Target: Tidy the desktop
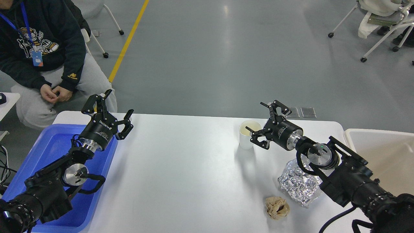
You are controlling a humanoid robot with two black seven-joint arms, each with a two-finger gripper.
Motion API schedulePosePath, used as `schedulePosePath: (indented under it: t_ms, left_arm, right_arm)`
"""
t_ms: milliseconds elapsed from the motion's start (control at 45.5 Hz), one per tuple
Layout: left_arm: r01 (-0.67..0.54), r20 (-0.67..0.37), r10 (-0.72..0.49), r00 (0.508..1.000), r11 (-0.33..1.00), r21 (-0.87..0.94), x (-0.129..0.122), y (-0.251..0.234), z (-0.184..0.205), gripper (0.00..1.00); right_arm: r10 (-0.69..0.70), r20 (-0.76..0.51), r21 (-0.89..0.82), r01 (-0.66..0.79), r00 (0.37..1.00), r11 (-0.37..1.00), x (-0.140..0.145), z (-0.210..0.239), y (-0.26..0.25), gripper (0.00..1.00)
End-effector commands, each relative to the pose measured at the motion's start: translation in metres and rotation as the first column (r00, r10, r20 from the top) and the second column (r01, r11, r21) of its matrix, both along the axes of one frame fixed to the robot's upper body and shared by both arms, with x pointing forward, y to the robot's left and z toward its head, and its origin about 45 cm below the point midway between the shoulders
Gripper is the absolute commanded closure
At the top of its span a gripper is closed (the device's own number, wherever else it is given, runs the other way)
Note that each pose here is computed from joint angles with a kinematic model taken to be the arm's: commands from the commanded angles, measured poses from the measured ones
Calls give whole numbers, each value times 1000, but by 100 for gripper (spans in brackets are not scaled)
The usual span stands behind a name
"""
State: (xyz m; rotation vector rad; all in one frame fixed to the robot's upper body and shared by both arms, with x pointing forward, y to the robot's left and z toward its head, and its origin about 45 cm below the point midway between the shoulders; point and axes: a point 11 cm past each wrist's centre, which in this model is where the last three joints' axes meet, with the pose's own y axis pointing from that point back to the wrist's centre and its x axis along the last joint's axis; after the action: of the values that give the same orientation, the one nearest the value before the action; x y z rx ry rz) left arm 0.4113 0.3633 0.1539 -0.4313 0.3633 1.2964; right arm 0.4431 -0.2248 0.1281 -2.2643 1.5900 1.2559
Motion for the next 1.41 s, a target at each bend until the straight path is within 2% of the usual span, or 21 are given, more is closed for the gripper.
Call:
schedulePosePath:
  t_ms: [0, 1143, 1385]
  left_arm:
    - [1, -1, -1, 1000, 1000, -2, 0, -1, 0, 0]
    - [0, 0, 0, 1000, 1000, 0, 0, 0, 0, 0]
    - [0, 0, 0, 1000, 1000, 0, 0, 0, 0, 0]
  right_arm:
    - [2, -2, -1, -2, 1000, 1000, -1, -1, 0, 0]
    - [13, -2, -25, -13, 1000, 1000, -1, -2, -4, 0]
    - [78, 4, -78, -78, 997, 994, -6, -2, 1, 0]
